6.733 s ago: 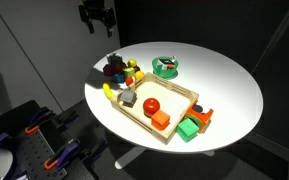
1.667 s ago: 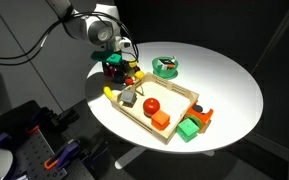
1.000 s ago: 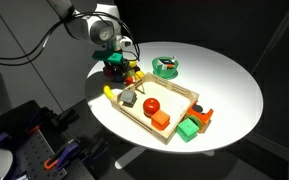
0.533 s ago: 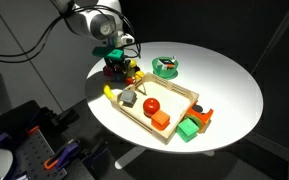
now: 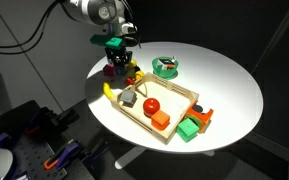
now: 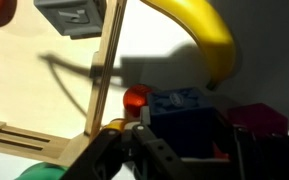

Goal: Put the dark blue toy block in the box

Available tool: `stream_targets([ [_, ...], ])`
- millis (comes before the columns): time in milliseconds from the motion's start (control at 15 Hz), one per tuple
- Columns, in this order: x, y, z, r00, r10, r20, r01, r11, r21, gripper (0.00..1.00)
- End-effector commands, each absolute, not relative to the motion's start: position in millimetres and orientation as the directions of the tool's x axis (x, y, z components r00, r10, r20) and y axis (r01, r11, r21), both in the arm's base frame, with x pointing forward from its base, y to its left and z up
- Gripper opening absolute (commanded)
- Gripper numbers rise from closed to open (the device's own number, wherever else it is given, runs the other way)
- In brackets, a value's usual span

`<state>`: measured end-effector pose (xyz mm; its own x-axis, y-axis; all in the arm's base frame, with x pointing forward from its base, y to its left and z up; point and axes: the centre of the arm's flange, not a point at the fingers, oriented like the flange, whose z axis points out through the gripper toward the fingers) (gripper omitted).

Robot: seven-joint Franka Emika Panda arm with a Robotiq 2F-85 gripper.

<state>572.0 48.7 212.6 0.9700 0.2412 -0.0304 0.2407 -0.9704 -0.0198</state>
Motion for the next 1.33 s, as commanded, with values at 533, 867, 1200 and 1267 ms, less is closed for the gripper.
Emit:
stream_targets([
  [533, 565.5, -36.3, 262.7, 0.98, -0.197, -0.024, -0.196, -0.98, 0.04, 0.34],
  [867, 555.7, -67.9, 263.0, 0.95, -0.303, -0.069, -0.301, -0.953, 0.041, 0.84],
  [1200, 536.3, -65.0, 280.1, 0.974, -0.224, -0.027, -0.225, -0.974, -0.016, 1.0],
  [1267, 530.2, -59.4, 286.2, 0.983, -0.184, -0.01, -0.184, -0.982, -0.028, 1.0],
])
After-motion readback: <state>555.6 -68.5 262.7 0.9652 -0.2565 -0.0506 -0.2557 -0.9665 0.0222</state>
